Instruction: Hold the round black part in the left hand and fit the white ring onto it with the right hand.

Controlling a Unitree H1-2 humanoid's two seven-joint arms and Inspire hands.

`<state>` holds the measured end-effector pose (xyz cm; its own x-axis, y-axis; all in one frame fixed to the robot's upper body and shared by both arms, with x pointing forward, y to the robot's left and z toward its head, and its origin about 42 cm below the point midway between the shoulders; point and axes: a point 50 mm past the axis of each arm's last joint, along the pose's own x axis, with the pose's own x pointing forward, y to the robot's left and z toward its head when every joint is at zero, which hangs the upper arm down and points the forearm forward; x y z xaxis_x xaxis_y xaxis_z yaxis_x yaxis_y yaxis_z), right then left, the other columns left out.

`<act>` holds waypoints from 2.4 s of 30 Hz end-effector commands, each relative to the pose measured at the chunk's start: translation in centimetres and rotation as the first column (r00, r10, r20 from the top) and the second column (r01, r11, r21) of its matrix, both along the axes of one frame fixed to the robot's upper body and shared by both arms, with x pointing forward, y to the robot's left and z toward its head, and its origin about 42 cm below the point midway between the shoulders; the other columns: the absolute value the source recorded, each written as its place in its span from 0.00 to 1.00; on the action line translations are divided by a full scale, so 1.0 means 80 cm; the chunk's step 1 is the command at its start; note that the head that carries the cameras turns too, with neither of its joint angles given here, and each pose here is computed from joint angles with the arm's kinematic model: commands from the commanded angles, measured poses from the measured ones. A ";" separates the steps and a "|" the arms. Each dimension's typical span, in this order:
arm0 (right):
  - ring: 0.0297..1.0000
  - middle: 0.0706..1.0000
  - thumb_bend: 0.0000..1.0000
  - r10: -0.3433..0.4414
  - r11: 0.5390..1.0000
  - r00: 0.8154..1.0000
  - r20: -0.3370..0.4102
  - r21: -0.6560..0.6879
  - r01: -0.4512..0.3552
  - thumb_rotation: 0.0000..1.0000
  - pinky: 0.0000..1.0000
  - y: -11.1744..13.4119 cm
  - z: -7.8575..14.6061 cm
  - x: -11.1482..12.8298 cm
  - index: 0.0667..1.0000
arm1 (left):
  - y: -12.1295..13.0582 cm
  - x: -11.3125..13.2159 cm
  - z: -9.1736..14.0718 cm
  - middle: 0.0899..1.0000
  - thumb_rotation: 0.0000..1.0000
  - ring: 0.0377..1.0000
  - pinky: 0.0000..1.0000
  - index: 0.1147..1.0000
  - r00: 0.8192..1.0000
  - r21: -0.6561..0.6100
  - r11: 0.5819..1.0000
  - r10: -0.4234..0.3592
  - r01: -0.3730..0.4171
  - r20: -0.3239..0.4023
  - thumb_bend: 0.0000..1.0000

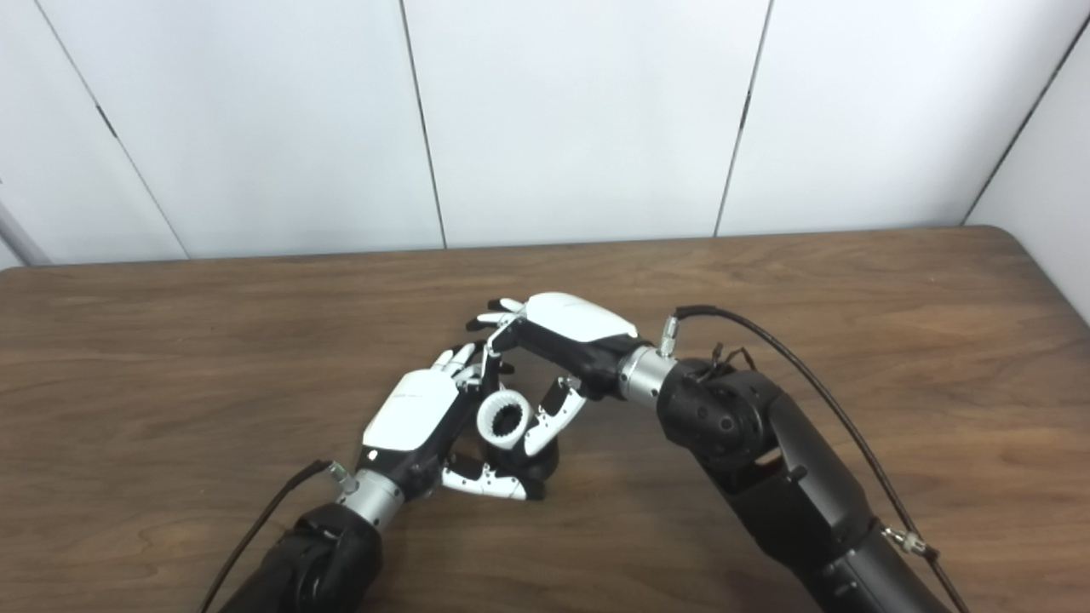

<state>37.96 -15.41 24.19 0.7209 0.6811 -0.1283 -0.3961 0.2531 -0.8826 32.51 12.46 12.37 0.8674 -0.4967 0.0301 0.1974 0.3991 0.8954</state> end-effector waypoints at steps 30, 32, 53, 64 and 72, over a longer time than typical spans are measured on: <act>1.00 0.92 0.52 -0.052 0.998 0.995 0.081 0.046 0.048 0.12 1.00 -0.025 0.024 -0.002 0.44 | 0.012 -0.014 -0.033 0.84 0.05 0.99 1.00 0.41 0.994 0.055 0.997 -0.050 0.055 -0.101 0.52; 1.00 0.92 0.52 -0.053 0.998 0.995 0.082 0.044 0.049 0.12 1.00 -0.025 0.024 -0.002 0.44 | 0.012 -0.014 -0.032 0.84 0.05 0.99 1.00 0.41 0.993 0.056 0.997 -0.048 0.054 -0.105 0.52; 1.00 1.00 1.00 -0.058 0.998 0.998 -0.026 -0.011 0.058 0.44 1.00 -0.019 0.031 -0.006 0.92 | 0.011 -0.013 -0.031 0.84 0.05 0.98 1.00 0.41 0.994 0.050 0.997 -0.049 0.054 -0.096 0.52; 1.00 1.00 1.00 -0.060 0.998 0.998 -0.029 0.004 0.060 0.44 1.00 -0.022 0.026 -0.006 0.91 | 0.008 -0.013 -0.029 0.84 0.05 0.99 1.00 0.41 0.994 0.050 0.997 -0.048 0.054 -0.099 0.52; 1.00 1.00 1.00 -0.094 0.994 0.995 -0.028 0.049 0.095 0.52 1.00 -0.034 0.027 -0.008 0.99 | 0.007 -0.010 -0.033 0.84 0.05 0.99 1.00 0.41 0.994 0.038 0.998 -0.052 0.056 -0.098 0.52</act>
<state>37.20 -17.81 24.45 0.7633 0.6157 -0.1955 -0.4567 0.3003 -0.8374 32.80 13.03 11.92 0.8563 -0.5151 0.0373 0.2091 0.4120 0.8869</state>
